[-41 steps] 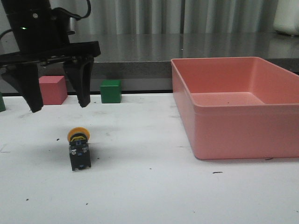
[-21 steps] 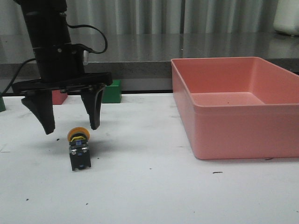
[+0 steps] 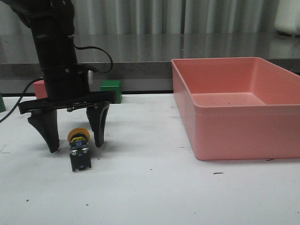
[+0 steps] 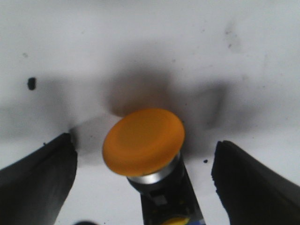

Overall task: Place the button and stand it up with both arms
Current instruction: 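Lower the open left gripper around the yellow button, then close the left gripper on the button and lift it, then carry the button toward the table edge and stand it upright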

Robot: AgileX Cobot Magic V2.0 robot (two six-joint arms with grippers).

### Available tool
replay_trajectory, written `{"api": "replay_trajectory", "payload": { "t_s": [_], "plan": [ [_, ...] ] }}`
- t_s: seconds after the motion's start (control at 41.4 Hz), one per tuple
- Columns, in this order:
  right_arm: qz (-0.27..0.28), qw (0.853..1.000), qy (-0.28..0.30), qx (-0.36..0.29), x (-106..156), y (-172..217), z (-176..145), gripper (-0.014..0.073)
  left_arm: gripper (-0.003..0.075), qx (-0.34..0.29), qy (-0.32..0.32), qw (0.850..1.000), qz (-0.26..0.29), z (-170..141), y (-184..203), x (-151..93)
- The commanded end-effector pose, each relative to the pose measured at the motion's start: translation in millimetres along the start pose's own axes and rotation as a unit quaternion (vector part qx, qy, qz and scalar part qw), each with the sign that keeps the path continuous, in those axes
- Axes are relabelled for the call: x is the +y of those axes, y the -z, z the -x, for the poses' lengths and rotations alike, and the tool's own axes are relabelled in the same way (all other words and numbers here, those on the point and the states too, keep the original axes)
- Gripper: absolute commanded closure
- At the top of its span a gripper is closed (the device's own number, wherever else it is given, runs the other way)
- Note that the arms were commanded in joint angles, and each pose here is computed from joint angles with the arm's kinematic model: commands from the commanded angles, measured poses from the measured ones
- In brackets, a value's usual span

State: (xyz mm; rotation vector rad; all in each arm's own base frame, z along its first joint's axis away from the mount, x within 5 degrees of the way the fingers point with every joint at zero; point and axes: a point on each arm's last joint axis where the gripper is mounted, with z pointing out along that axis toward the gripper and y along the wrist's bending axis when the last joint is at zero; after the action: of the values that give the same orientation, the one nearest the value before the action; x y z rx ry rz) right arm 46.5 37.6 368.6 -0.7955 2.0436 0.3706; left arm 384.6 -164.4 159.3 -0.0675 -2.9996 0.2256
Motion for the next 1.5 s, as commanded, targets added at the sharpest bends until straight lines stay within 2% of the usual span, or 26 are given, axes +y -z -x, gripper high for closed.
{"api": "replay_trajectory", "payload": {
  "t_s": [0.0, 0.145, 0.217, 0.29, 0.459, 0.604, 0.797, 0.894, 1.015, 1.208, 1.329, 1.474],
  "plan": [
    [-0.005, 0.999, 0.006, -0.039, -1, 4, 10, 0.0123, 0.0209, -0.005, -0.004, 1.0, -0.014, -8, 25, -10],
    [-0.005, 0.999, 0.006, -0.039, -1, 4, 10, 0.0123, 0.0385, -0.006, -0.004, 1.0, -0.014, -8, 25, -10],
    [-0.005, 0.999, 0.006, -0.039, -1, 4, 10, 0.0123, 0.0449, -0.006, -0.004, 1.0, -0.014, -8, 25, -10],
    [-0.005, 0.999, 0.006, -0.039, -1, 4, 10, 0.0123, 0.0479, -0.006, -0.005, 1.0, -0.015, -8, 26, -10],
    [-0.005, 0.999, 0.006, -0.039, -1, 4, 10, 0.0123, 0.0479, -0.012, -0.021, 1.0, -0.016, -9, 30, -10],
    [-0.005, 0.999, 0.006, -0.039, -1, 4, 10, 0.0123, 0.0479, -0.039, -0.048, 0.998, -0.008, -15, 50, -10],
    [-0.005, 0.999, 0.006, -0.039, -1, 4, 10, 0.0123, 0.0479, -0.11, -0.076, 0.99, 0.045, -27, 93, -1],
    [-0.005, 0.999, 0.006, -0.039, -1, 4, 10, 0.0123, 0.0479, -0.158, -0.091, 0.982, 0.049, -37, 113, 3],
    [-0.005, 0.999, 0.006, -0.039, -1, 4, 10, 0.0123, 0.0479, -0.219, -0.123, 0.967, 0.044, -52, 133, 11],
    [-0.005, 0.999, 0.006, -0.039, -1, 4, 10, 0.0123, 0.0479, -0.311, -0.132, 0.94, 0.045, -81, 152, 44],
    [-0.005, 0.999, 0.006, -0.039, -1, 4, 10, 0.0123, 0.0479, -0.394, -0.135, 0.908, 0.05, -100, 158, 63],
    [-0.005, 0.999, 0.006, -0.039, -1, 4, 10, 0.0123, 0.0479, -0.491, -0.165, 0.853, 0.063, -128, 162, 72]
  ]
}}
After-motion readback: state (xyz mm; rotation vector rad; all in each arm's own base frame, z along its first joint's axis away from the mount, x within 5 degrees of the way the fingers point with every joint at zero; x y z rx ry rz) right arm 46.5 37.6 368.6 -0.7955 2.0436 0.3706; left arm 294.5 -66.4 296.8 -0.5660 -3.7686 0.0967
